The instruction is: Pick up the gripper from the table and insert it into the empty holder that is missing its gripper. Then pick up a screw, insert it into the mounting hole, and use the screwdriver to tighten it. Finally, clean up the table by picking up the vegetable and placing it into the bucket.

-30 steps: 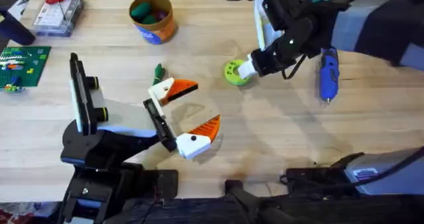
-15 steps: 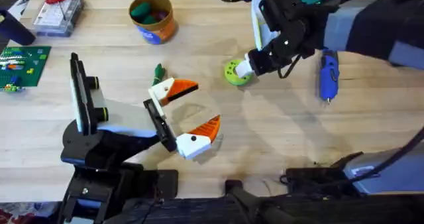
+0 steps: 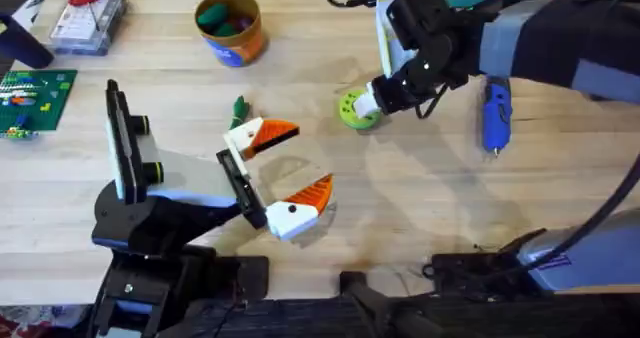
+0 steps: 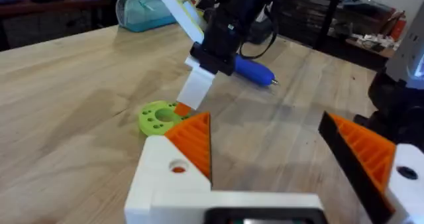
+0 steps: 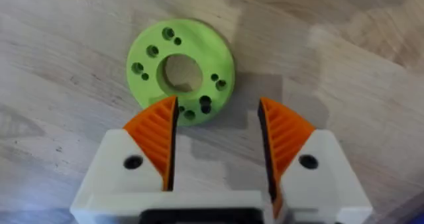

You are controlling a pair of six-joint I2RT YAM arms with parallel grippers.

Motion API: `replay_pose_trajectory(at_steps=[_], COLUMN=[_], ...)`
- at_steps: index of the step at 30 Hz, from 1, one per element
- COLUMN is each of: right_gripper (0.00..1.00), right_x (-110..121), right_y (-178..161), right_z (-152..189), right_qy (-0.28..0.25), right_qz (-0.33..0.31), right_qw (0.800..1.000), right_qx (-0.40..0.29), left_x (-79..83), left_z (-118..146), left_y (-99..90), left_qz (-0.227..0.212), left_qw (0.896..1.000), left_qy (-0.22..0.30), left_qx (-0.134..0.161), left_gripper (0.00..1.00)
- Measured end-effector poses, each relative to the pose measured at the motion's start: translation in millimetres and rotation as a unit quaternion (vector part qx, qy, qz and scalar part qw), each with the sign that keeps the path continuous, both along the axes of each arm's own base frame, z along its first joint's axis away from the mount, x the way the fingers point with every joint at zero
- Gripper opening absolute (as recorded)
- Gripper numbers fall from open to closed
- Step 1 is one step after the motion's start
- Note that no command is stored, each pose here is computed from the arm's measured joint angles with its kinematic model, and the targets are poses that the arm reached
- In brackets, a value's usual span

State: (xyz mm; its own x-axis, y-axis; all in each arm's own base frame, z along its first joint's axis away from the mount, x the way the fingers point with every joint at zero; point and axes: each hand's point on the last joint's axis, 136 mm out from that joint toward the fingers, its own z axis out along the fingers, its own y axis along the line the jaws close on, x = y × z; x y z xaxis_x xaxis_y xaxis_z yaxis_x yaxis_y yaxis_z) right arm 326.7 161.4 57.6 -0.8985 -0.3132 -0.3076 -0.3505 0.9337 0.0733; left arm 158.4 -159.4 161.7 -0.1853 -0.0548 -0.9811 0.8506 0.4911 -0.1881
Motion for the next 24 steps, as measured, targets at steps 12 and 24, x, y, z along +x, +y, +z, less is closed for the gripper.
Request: replay_pose_trajectory(at_steps=[12,24], right_gripper=[0.492,0.35], right_x=[-1.9,-2.2], right_y=[3.7,5.5], right_z=[0.0,0.2], right_qy=[0.0,-0.001], right_qz=[0.006,0.008], right_qw=[1.0,1.0], right_qx=[0.0,0.001], left_x=[0.0,0.0], left_z=[0.0,0.0], left_y=[0.0,0.0], left_qz=[0.0,0.0], left_qw=[1.0,1.0], left_qy=[0.0,0.0], left_qx=[0.0,0.0], left_gripper=[0.99,0.99])
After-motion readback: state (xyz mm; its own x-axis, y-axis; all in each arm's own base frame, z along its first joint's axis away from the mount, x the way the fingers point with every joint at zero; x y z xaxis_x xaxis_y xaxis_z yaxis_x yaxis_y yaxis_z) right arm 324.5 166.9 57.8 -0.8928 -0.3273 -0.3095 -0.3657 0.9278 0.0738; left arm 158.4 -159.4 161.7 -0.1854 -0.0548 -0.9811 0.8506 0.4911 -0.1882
